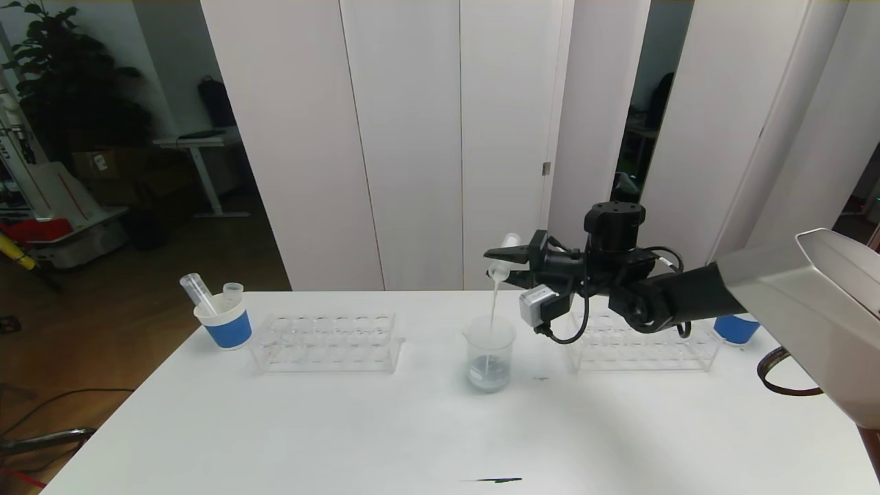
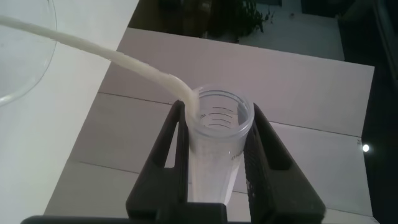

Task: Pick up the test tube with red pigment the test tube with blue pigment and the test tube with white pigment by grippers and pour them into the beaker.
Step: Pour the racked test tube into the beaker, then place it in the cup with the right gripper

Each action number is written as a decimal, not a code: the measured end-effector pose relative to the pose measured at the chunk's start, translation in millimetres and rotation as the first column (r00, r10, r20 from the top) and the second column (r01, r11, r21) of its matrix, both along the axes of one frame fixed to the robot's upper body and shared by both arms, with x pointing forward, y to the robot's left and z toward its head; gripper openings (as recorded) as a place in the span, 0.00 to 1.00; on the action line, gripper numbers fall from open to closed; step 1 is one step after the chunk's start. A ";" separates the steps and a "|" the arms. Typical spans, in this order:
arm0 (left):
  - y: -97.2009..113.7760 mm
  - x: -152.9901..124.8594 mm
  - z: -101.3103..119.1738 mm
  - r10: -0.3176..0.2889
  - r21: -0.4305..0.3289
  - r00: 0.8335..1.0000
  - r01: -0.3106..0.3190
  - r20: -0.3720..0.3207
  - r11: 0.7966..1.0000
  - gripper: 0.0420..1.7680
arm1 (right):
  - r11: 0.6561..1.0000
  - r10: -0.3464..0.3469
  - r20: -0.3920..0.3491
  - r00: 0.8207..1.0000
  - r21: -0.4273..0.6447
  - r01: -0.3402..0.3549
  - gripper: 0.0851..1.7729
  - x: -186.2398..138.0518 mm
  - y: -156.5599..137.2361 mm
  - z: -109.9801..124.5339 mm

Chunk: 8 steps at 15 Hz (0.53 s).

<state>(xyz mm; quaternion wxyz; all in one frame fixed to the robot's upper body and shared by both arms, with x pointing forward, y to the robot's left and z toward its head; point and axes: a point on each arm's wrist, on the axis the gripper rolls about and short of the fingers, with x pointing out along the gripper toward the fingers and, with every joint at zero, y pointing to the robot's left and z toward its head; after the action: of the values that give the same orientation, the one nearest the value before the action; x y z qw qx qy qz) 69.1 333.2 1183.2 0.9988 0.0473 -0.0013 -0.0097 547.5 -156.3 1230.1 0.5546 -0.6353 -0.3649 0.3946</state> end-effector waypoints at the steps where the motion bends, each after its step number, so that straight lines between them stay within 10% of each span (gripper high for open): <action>1: 0.0 0.0 0.0 0.000 0.000 1.000 0.000 0.000 1.000 0.99 | 1.000 0.002 0.020 1.000 -0.004 -0.002 0.30 1.2 0.0 1.8; 8: 0.0 0.0 0.0 0.001 0.000 1.000 -0.001 0.000 1.000 0.99 | 0.999 0.029 0.130 0.991 -0.037 -0.024 0.30 7.1 1.8 11.9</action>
<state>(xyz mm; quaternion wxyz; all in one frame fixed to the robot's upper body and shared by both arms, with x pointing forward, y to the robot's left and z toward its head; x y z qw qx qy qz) 69.1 333.2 1183.1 0.9988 0.0473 -0.0011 -0.0093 554.5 -154.5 1242.0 0.5128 -0.6647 -0.4017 0.3658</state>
